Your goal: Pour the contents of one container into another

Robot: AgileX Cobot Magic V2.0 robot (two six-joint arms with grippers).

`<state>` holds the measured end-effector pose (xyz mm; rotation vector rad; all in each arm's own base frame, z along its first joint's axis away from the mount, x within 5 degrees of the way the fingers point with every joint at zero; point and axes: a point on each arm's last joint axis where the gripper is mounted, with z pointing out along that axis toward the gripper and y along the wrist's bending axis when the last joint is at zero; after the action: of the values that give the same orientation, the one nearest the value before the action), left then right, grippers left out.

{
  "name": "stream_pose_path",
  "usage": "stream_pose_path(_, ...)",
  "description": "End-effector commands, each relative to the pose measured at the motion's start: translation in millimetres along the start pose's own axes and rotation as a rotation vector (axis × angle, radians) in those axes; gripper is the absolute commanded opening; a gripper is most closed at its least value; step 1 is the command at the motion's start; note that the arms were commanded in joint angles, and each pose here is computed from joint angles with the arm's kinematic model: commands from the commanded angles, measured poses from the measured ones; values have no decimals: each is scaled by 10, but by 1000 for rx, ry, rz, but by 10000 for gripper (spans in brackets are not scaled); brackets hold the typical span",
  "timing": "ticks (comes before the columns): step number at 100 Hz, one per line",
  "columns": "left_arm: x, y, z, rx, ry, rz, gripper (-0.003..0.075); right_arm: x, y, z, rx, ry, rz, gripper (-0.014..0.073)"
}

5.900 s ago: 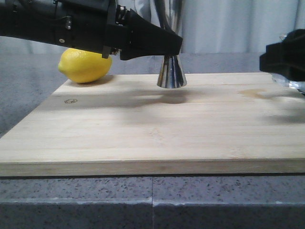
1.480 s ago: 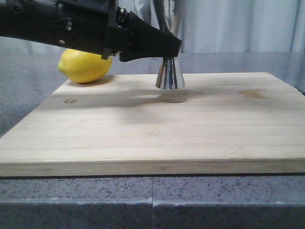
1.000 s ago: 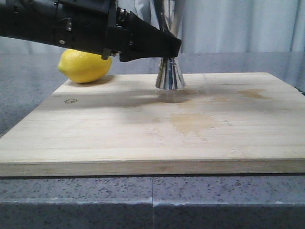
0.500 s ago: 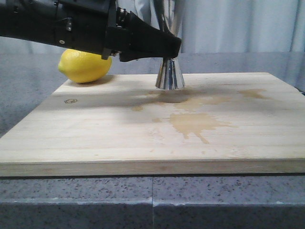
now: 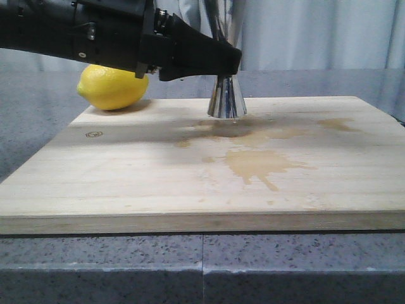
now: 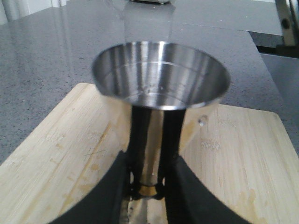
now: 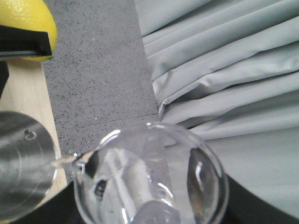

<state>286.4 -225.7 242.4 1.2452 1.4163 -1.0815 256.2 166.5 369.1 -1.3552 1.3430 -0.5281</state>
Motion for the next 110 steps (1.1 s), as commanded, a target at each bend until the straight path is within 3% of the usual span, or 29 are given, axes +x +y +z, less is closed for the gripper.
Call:
stream_pose_path(1,-287,-50,-49,25,-121,27,20,-84,-190,-120,74,-61,-19,279)
stream_pose_path(110,-287,-50,-49,25,-121,27,20,-80,-205,-121,92,-53,-83,279)
